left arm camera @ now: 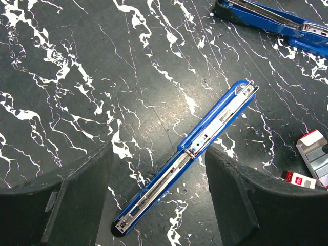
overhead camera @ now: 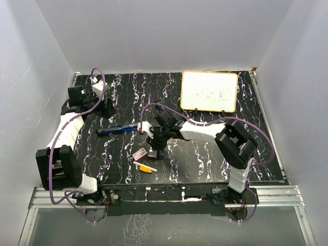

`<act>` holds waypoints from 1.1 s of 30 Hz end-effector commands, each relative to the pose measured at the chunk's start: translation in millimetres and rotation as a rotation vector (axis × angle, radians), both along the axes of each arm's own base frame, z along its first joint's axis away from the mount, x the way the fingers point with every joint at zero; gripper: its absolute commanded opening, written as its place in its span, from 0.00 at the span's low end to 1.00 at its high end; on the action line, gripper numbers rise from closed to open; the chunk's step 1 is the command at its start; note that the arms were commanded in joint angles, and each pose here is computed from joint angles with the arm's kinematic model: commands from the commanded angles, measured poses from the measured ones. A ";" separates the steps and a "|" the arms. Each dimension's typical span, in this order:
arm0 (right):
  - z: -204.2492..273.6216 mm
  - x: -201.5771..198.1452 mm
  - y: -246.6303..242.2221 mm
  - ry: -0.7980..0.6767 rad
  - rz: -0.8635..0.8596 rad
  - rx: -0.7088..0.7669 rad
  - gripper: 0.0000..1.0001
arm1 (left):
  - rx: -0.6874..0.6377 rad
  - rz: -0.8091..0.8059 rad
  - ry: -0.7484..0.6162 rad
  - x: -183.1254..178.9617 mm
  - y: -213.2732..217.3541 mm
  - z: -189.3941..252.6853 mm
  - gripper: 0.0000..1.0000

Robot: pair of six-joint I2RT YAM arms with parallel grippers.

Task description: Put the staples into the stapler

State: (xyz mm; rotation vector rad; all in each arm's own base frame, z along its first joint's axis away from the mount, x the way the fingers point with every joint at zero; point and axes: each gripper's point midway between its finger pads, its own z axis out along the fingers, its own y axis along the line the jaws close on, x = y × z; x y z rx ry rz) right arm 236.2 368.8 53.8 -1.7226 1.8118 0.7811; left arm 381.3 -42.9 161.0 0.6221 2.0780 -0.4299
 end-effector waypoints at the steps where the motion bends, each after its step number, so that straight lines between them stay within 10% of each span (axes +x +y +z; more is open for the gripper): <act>1: 12.2 9.6 13.8 -0.037 0.014 0.033 0.28 | -0.020 -0.029 -0.044 -4.3 -6.9 16.2 0.71; 33: -6.1 19.3 9.4 -0.055 -0.007 -0.030 0.23 | -0.016 -0.031 -0.043 -5.7 -6.9 14.5 0.74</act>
